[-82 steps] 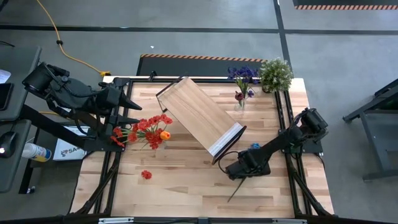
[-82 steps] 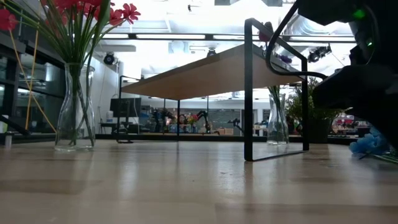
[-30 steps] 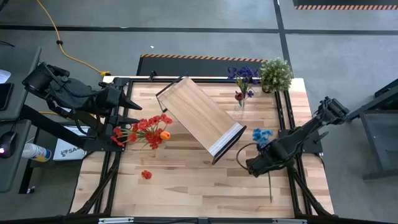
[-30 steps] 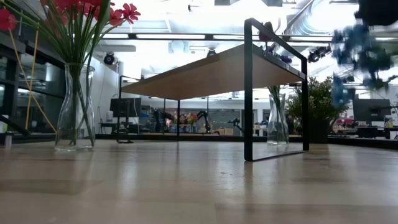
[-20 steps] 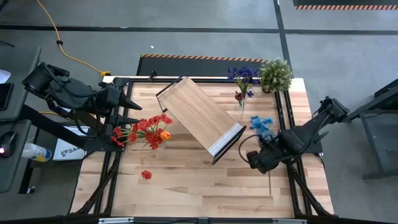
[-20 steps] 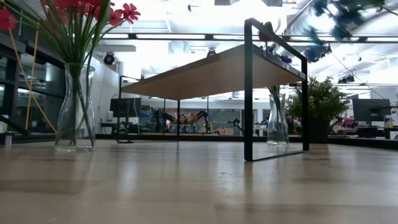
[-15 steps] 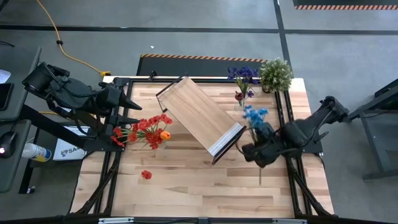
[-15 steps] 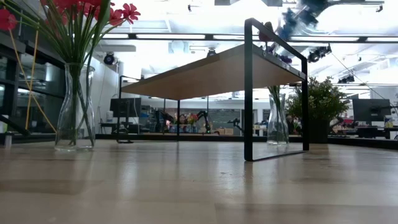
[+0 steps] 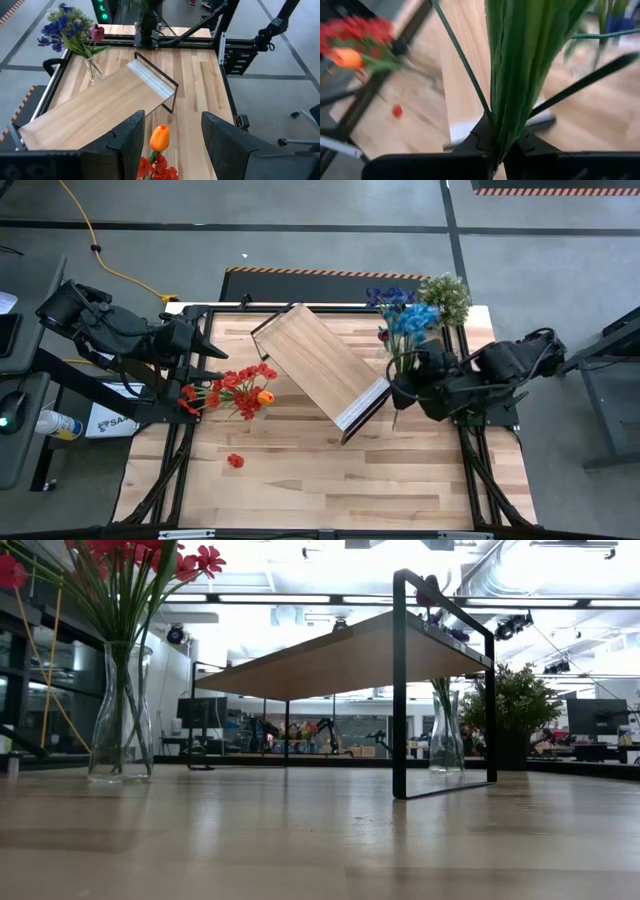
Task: Pick and place flowers into a vace then onto a shelf
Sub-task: Put the blue flowers into the top transparent vase
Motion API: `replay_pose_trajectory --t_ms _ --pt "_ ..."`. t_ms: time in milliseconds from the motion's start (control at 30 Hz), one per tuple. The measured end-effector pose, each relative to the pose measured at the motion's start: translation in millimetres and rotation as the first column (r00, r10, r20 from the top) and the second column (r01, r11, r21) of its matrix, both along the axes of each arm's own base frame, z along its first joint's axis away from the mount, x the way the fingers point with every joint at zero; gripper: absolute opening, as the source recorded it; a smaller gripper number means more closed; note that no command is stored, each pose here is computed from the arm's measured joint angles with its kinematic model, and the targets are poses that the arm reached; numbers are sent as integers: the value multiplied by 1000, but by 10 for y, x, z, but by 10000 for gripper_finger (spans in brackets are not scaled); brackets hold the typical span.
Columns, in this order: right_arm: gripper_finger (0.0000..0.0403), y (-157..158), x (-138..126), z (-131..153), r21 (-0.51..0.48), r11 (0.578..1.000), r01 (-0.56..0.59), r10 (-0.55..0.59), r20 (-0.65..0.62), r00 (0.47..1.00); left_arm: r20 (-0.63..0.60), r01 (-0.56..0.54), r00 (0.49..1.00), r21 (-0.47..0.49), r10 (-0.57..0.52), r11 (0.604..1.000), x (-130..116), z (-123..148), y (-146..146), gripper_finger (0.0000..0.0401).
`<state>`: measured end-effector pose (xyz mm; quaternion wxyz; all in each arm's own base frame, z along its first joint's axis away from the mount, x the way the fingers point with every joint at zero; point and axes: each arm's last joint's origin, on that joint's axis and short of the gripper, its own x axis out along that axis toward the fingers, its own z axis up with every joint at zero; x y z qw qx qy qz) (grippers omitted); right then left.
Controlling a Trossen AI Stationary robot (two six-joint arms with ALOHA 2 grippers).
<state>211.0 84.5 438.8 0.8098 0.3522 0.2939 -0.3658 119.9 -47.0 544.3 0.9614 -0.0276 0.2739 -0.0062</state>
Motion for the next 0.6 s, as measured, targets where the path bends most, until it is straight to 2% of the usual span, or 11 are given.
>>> replay_pose_trajectory --t_ms 167,367,600 --pt "4 -124 -34 205 -197 980 18 -4 73 997 -2 7 1000 -4 -7 1000 -1 0 -3 230" --pt "5 -304 -50 365 -431 898 86 -51 92 994 -10 36 999 -18 -36 999 -2 -2 -12 230" --pt "4 -483 -75 470 -552 821 145 -121 79 989 -13 49 999 -25 -49 998 -3 -3 -16 230"
